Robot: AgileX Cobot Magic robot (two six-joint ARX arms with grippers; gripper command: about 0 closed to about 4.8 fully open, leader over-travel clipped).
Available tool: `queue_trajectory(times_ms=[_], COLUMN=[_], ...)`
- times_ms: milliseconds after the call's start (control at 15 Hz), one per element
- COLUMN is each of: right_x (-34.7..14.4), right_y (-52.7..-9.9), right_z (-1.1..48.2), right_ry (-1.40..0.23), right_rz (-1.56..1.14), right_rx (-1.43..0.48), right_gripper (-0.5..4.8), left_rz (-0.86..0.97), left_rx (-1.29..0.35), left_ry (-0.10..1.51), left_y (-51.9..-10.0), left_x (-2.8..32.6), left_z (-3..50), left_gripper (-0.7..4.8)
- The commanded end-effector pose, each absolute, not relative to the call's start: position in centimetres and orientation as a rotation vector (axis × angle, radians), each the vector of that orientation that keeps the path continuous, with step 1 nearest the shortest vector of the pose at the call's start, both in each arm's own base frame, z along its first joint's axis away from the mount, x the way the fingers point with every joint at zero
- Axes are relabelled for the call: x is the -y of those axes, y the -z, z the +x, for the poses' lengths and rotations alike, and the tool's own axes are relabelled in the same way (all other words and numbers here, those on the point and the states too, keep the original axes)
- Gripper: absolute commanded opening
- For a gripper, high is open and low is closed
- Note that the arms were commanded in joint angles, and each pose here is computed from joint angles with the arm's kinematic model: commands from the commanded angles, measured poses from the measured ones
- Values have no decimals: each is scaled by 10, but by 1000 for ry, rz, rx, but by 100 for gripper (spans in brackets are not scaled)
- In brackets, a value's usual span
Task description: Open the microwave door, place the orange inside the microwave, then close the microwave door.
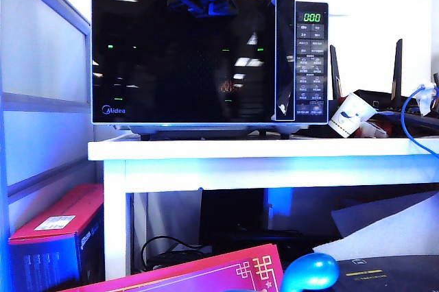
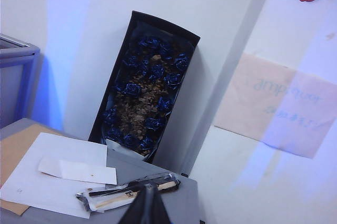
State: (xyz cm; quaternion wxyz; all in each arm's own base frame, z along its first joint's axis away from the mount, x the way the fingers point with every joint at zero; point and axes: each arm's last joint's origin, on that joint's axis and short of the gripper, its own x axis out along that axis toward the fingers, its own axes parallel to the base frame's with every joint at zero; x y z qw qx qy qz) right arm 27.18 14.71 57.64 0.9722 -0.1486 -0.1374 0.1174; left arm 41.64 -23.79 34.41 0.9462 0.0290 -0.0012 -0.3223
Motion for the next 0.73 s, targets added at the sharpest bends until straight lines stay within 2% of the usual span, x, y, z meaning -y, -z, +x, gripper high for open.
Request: queue_trajectory(times_ms=[67,200,333,532,732], right_x=[-145,-145,-140,-122,-96], right_y=[-582,-582,-588,-605,-624], right_z=[267,267,258,226,183], right_ry=[-237,-237,-232,-214,-188], right_rz=[-285,-284,-275,-253,-222], right_rx=[306,308,331,376,443], right_gripper=[-5,-5,-5,-5,-5], left_rz=[61,69,62,41,16], left_rx=[-24,-30,-19,50,173], left_ry=[412,335,484,558,650], left_y=[-336,-336,-357,-437,-520], left_x=[229,227,225,205,151], left_z=[427,427,413,347,247], left_gripper=[-6,-6,-6,-6,-6])
